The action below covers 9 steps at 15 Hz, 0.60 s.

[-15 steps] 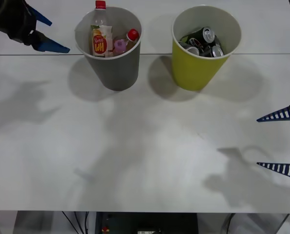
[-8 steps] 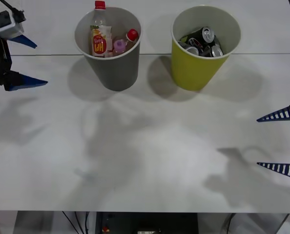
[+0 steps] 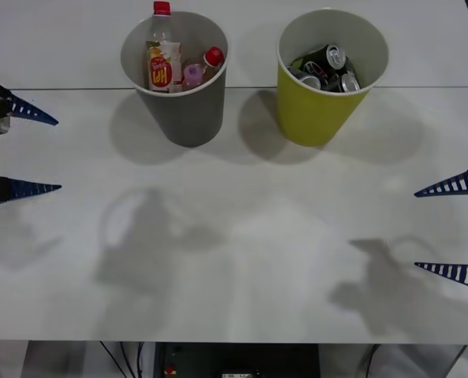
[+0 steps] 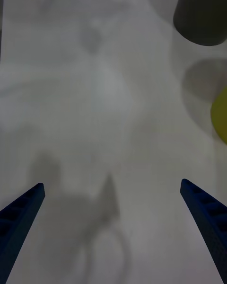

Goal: Put the can into the green bin and the plastic bottle into the gray bin

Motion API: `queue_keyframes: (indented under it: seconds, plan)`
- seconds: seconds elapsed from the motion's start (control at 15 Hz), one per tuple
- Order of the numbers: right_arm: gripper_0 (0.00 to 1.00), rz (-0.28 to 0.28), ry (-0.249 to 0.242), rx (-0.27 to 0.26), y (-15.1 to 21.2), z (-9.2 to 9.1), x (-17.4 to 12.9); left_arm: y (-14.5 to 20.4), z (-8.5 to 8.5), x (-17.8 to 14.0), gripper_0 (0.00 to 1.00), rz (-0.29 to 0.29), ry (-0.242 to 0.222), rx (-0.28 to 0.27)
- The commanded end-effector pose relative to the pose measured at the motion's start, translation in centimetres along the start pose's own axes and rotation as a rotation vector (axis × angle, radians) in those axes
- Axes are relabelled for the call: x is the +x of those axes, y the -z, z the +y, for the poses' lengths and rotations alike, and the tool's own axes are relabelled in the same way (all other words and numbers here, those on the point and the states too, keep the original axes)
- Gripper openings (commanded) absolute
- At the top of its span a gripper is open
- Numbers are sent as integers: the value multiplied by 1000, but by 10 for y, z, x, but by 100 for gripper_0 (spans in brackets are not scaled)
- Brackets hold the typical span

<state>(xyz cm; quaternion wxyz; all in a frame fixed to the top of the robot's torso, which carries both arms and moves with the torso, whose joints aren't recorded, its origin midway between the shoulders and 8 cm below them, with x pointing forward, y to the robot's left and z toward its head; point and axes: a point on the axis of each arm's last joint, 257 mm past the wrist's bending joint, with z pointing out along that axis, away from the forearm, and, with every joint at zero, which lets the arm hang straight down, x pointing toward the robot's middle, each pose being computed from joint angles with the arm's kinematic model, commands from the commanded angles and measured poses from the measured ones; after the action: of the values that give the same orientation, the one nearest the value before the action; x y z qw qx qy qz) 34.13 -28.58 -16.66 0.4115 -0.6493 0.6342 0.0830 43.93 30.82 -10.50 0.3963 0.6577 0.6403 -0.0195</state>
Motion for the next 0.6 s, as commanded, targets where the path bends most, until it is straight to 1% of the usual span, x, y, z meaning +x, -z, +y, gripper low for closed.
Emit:
queue_keyframes:
  seconds: [0.07,0.13,0.2,0.33,0.4,0.53,0.6]
  plan:
    - [100,0,0,0,0,0,0,-2,-17,-1,100,-68,23,9]
    - [100,0,0,0,0,0,0,0,-19,-3,100,-87,28,4]
    - [100,0,0,0,0,0,0,1,-25,-3,100,-111,40,5]
    - [100,0,0,0,0,0,0,2,-36,-2,100,-138,54,17]
    - [100,0,0,0,0,0,0,1,-42,-1,100,-147,49,26]
    - [100,0,0,0,0,0,0,-1,-50,4,100,-146,8,34]
    - [100,0,0,0,0,0,0,-1,-53,5,100,-148,2,38]
